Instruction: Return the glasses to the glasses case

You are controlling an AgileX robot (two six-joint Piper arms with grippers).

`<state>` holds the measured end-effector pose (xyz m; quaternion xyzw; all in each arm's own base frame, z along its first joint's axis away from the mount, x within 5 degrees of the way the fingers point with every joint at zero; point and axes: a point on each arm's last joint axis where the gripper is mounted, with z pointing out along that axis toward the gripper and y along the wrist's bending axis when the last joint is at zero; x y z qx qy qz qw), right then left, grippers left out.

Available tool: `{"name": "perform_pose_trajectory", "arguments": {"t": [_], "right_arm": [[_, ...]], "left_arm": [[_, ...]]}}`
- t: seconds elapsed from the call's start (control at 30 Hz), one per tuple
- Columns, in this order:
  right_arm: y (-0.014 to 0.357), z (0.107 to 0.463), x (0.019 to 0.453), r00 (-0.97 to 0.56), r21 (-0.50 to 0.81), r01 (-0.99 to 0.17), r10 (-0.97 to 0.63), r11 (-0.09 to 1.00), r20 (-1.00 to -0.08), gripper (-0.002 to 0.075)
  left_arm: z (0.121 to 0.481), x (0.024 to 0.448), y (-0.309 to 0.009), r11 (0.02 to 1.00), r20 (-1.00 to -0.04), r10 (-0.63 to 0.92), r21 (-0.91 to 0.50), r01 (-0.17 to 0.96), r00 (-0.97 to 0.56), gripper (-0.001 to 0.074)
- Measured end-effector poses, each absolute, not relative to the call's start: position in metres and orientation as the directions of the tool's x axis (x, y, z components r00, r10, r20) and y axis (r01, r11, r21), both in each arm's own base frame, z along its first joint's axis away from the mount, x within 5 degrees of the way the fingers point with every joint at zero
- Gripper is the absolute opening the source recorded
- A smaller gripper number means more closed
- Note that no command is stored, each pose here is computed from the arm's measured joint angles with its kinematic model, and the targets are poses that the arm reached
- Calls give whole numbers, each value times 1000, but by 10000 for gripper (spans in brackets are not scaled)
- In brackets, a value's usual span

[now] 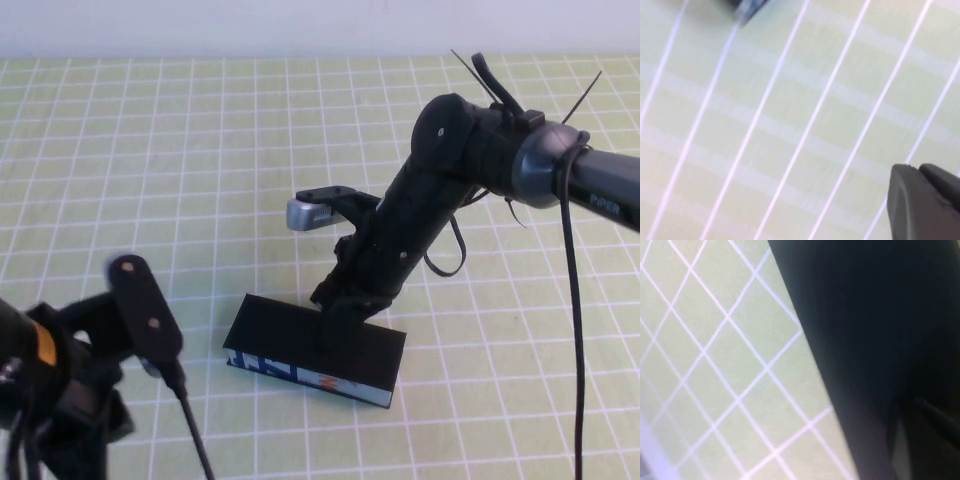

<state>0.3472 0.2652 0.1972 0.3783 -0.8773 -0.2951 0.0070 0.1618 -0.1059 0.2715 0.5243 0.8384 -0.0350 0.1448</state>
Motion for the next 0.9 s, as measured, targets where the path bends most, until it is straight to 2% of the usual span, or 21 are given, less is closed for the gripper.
{"name": "perform_pose_trajectory", "arguments": {"t": [0.13,0.23,0.4,0.5,0.63,0.73,0.8,0.9], "right_arm": [[254,223,351,-692,449,-706,-669,548,-272,-18],[239,262,347,-674,354,-738,-660,575,-332,-18],[203,336,326,-657,101,-718,-624,688,-422,-17],[181,381,307,-628,-15,-670,-579,742,-520,-17],[156,441,268,-535,-68,-630,-496,774,-684,-17],[138,474,236,-455,-82,-614,-436,785,-777,-17],[126,487,214,-400,-91,-604,-400,792,-825,-17],[111,487,188,-346,-99,-594,-365,799,-864,-17]], "left_arm": [[290,163,-88,493,-190,868,222,841,-459,-4],[305,162,-76,549,-208,836,333,767,-508,-4],[331,143,-61,664,-394,746,382,643,-537,-4],[347,124,-52,731,-517,673,354,583,-529,-4],[365,95,-39,809,-688,544,279,517,-480,-4],[376,71,-30,833,-793,453,213,510,-409,-4],[381,59,-26,838,-833,407,178,515,-374,-4],[384,42,-21,836,-874,351,130,533,-337,-4]]}}
